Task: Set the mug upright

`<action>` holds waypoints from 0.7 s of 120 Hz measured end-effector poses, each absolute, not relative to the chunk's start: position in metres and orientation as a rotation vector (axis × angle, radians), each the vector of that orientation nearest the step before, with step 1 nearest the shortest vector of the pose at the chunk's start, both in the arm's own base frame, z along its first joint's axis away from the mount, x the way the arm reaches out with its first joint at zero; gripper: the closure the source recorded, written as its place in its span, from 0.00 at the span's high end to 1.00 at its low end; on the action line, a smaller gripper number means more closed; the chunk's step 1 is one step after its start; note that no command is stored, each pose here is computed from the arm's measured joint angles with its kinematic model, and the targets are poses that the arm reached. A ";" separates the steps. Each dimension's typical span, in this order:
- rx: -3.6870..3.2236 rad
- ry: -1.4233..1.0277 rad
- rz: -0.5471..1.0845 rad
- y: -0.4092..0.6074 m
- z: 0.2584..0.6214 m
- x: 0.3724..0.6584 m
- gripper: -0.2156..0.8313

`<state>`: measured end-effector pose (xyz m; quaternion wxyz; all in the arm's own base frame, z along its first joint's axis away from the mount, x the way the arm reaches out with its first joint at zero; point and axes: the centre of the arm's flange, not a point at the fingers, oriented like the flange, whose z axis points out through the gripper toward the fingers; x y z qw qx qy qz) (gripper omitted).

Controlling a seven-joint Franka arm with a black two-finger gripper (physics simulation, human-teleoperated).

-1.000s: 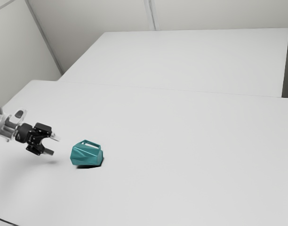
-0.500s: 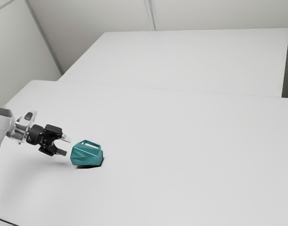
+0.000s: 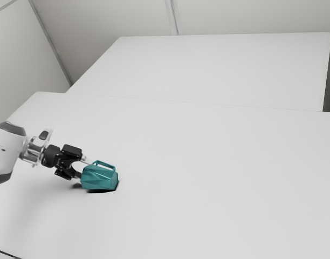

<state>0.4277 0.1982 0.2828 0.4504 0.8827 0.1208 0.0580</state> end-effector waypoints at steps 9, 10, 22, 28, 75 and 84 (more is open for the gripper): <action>2.181 0.298 0.143 0.196 0.281 0.429 0.75; 2.180 0.297 0.142 0.195 0.281 0.430 0.75; 2.176 0.284 0.135 0.186 0.278 0.435 0.72; 2.174 0.282 0.136 0.184 0.278 0.435 0.69; 2.174 0.287 0.143 0.185 0.276 0.436 0.32; 2.174 0.288 0.142 0.185 0.276 0.436 0.26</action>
